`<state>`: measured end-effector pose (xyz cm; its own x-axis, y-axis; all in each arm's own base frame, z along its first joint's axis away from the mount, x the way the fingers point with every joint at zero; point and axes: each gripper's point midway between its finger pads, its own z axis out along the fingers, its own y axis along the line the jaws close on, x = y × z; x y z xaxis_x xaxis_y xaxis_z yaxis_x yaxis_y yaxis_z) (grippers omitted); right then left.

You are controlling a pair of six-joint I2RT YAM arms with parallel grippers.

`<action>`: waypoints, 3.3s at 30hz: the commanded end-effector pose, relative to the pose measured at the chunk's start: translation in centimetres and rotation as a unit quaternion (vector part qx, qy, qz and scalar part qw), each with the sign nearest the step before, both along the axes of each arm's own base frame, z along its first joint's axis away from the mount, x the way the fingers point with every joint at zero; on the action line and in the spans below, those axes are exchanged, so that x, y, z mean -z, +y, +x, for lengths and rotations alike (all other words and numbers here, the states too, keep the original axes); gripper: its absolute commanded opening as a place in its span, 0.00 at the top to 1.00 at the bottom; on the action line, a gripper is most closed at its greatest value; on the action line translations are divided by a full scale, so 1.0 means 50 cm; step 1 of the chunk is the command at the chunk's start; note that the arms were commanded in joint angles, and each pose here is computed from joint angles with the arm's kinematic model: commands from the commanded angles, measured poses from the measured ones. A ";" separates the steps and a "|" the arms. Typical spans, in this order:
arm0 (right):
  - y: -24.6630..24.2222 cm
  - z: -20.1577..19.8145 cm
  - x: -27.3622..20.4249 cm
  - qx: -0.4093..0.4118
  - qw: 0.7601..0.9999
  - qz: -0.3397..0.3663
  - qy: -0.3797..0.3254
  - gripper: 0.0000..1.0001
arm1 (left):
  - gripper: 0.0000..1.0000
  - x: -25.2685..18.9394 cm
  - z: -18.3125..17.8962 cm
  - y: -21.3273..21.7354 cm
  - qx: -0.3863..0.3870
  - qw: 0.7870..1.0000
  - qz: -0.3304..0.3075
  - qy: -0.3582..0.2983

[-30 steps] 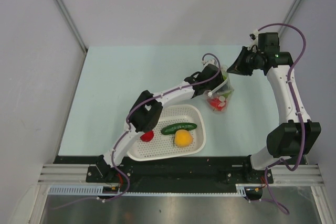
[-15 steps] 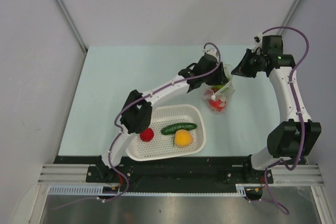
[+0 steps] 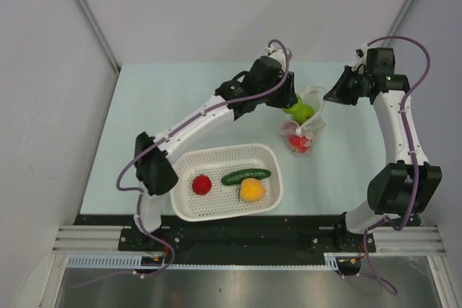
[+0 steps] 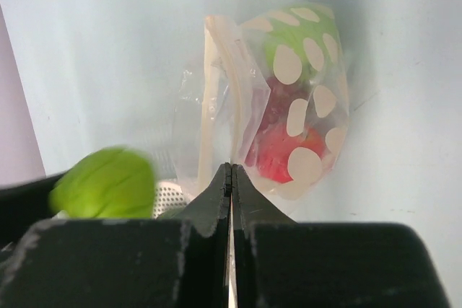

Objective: Open the zip-top bag and remove the fake food

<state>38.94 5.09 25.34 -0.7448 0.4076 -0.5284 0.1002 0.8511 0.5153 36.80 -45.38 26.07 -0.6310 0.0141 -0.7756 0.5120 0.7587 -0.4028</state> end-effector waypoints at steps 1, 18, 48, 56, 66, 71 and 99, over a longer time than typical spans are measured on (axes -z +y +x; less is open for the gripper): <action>-0.006 0.026 -0.018 -0.001 1.000 -0.007 -0.018 1.00 | 1.00 -0.048 -0.058 0.117 0.007 0.998 0.062 -0.031; 0.009 0.013 0.011 -0.017 1.000 -0.005 -0.010 1.00 | 1.00 0.308 -0.380 0.388 0.056 0.970 0.165 0.172; 0.063 -0.018 -0.026 -0.046 0.999 0.002 -0.017 1.00 | 0.73 0.001 -0.137 0.077 0.091 0.995 -0.035 0.008; 0.063 -0.021 -0.052 -0.044 0.999 0.003 -0.027 1.00 | 0.69 0.074 -0.010 -0.039 0.039 0.998 -0.027 0.048; 0.092 -0.028 -0.046 -0.063 0.998 0.004 -0.022 1.00 | 0.62 0.186 0.015 -0.106 0.056 0.994 -0.010 0.089; 0.092 -0.026 -0.052 -0.063 0.998 0.003 -0.027 1.00 | 0.51 0.231 -0.025 -0.105 0.082 0.990 0.024 0.112; 0.097 -0.033 -0.050 -0.064 0.998 0.011 -0.026 1.00 | 0.25 0.370 -0.102 -0.121 0.108 0.971 0.054 0.204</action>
